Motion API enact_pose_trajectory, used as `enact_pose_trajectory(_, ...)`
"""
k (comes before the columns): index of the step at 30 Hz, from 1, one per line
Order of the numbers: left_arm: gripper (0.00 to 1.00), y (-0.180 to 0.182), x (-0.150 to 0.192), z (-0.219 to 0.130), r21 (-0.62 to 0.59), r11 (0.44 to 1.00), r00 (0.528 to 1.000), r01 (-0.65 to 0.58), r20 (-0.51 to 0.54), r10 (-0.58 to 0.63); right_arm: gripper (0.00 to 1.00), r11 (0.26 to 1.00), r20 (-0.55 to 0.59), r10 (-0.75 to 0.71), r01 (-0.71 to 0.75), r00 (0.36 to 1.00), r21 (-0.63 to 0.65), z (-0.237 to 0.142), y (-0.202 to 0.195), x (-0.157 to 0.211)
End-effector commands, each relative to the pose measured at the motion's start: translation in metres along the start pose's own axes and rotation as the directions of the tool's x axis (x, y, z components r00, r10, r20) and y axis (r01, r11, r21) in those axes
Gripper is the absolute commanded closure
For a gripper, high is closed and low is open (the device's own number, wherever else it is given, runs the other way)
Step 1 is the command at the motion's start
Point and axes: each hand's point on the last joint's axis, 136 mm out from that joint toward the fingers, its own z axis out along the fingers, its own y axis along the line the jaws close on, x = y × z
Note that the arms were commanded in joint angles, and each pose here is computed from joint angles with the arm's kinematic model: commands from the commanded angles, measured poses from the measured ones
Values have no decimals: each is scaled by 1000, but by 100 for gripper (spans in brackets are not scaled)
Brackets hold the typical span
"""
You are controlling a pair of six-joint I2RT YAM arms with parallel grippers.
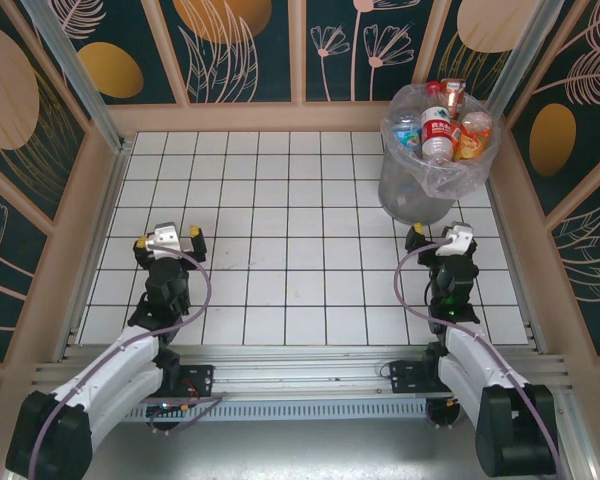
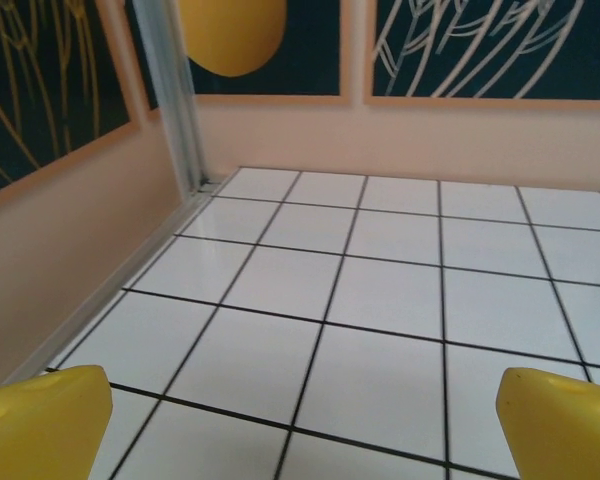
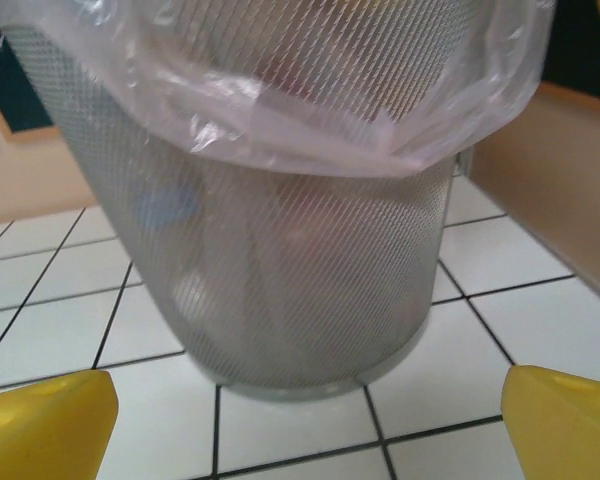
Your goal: Put the plastic bottles in the bin
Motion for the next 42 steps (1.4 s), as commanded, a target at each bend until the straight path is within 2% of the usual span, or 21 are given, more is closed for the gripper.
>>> enact_pose_trajectory(1, 1, 6, -13, 5, -7, 999, 996, 37, 83, -37, 1, 1000, 139, -8, 8, 990, -3, -3, -4, -23)
enact_pose_trajectory(16, 1, 32, 15, 30, -42, 998, 995, 40, 94, -36, 1, 999, 94, -40, 37, 995, 30, 26, -9, 1)
enact_pose_trajectory(27, 1, 26, 8, 46, 2, 999, 990, 42, 133, -42, 1, 999, 66, -30, 29, 997, 23, 48, -1, 14)
enact_pose_trajectory(31, 1, 24, 8, 54, 36, 995, 985, 89, 144, -93, 1, 999, 55, -32, 30, 998, 22, 51, 1, 20)
enact_pose_trajectory(38, 1, 22, 26, 64, 33, 996, 989, 81, 121, -85, 1, 1000, 33, 11, -12, 999, 9, 57, -8, 27)
enact_pose_trajectory(41, 1, 13, 27, 73, 63, 996, 993, 60, 93, -66, 1, 999, -32, -13, 12, 999, -30, 72, 1, 35)
enact_pose_trajectory(42, 1, 8, 32, 82, 72, 996, 998, 47, 48, -50, 1, 999, -42, -11, 8, 999, -51, 73, 2, 36)
